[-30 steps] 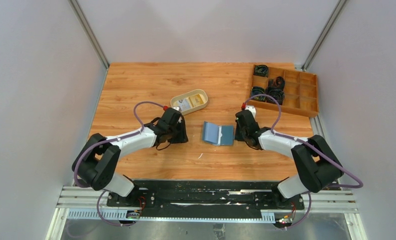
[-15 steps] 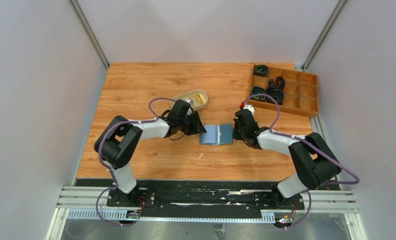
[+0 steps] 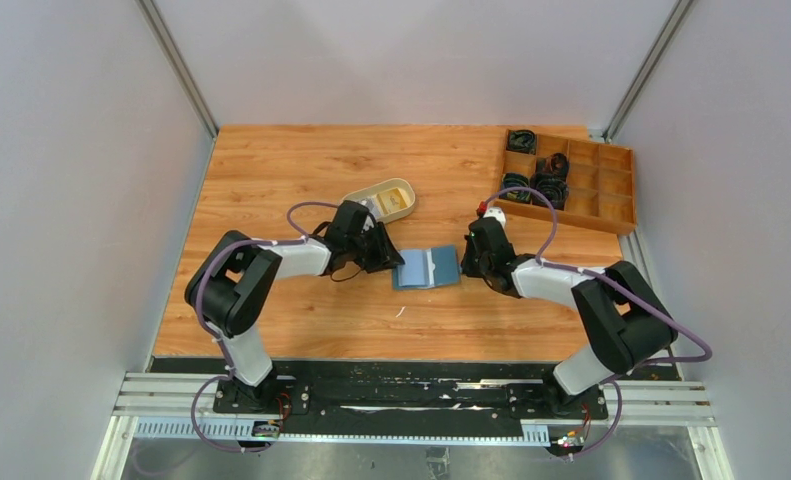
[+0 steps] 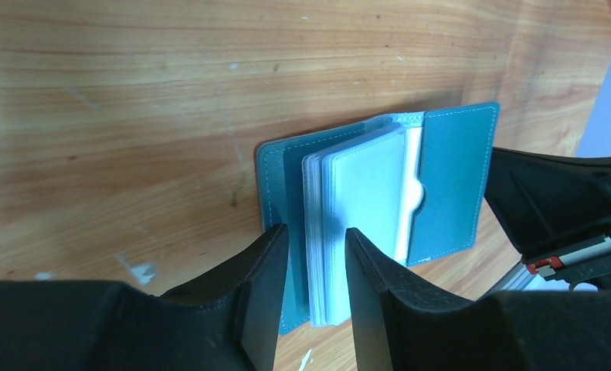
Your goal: Take the credit cards out of the card holder
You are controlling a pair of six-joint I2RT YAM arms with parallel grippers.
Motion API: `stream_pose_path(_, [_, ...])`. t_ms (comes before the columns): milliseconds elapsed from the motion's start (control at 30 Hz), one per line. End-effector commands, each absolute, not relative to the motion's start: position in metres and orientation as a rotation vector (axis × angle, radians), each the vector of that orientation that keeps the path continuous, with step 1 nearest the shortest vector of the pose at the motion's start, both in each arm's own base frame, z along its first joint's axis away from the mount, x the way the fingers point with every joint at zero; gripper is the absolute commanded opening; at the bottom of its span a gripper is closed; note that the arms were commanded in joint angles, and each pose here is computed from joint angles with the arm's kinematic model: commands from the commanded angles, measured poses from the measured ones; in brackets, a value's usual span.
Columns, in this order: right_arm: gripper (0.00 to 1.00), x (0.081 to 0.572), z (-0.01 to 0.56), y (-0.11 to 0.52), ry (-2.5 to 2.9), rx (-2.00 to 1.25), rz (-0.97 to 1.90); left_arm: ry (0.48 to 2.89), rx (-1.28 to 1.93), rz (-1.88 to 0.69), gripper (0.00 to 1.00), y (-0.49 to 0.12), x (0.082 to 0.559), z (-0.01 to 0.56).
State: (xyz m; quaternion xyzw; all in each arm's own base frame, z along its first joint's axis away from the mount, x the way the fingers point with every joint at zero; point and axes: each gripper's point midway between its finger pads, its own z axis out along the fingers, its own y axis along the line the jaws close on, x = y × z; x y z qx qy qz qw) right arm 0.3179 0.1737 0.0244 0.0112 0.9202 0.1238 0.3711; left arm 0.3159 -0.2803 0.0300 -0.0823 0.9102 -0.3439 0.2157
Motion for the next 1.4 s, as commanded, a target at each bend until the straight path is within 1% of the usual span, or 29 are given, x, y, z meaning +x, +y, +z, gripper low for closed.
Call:
stream_pose_path(0, [0.03,0.295,-0.006,0.163,2.491,0.007,0.273,2.574,-0.266,-0.835,0.43,-0.253,0.310,0.020])
stream_pose_path(300, [0.03,0.294,-0.011,0.166,2.501,0.003,0.291,2.593,-0.213,-0.847,0.43,-0.250,0.303,0.027])
stream_pose_path(467, [0.03,0.294,-0.012,0.168,2.503,-0.002,0.302,2.611,-0.182,-0.798,0.44,-0.241,0.297,0.031])
stream_pose_path(800, [0.03,0.290,-0.013,0.167,2.505,-0.002,0.311,2.622,-0.288,-0.869,0.43,-0.244,0.288,0.012])
stream_pose_path(867, [0.03,0.290,-0.013,0.167,2.506,-0.001,0.311,2.613,-0.316,-0.915,0.44,-0.248,0.285,0.010])
stream_pose_path(1000, [0.03,0.290,-0.014,0.168,2.507,-0.002,0.315,2.565,-0.377,-1.011,0.43,-0.253,0.282,0.011])
stream_pose_path(1167, [0.02,0.290,-0.013,0.169,2.503,0.000,0.326,2.443,-0.414,-1.127,0.44,-0.259,0.285,0.027])
stream_pose_path(1367, [0.02,0.288,-0.014,0.168,2.503,-0.003,0.328,2.368,-0.455,-1.166,0.37,-0.257,0.286,0.036])
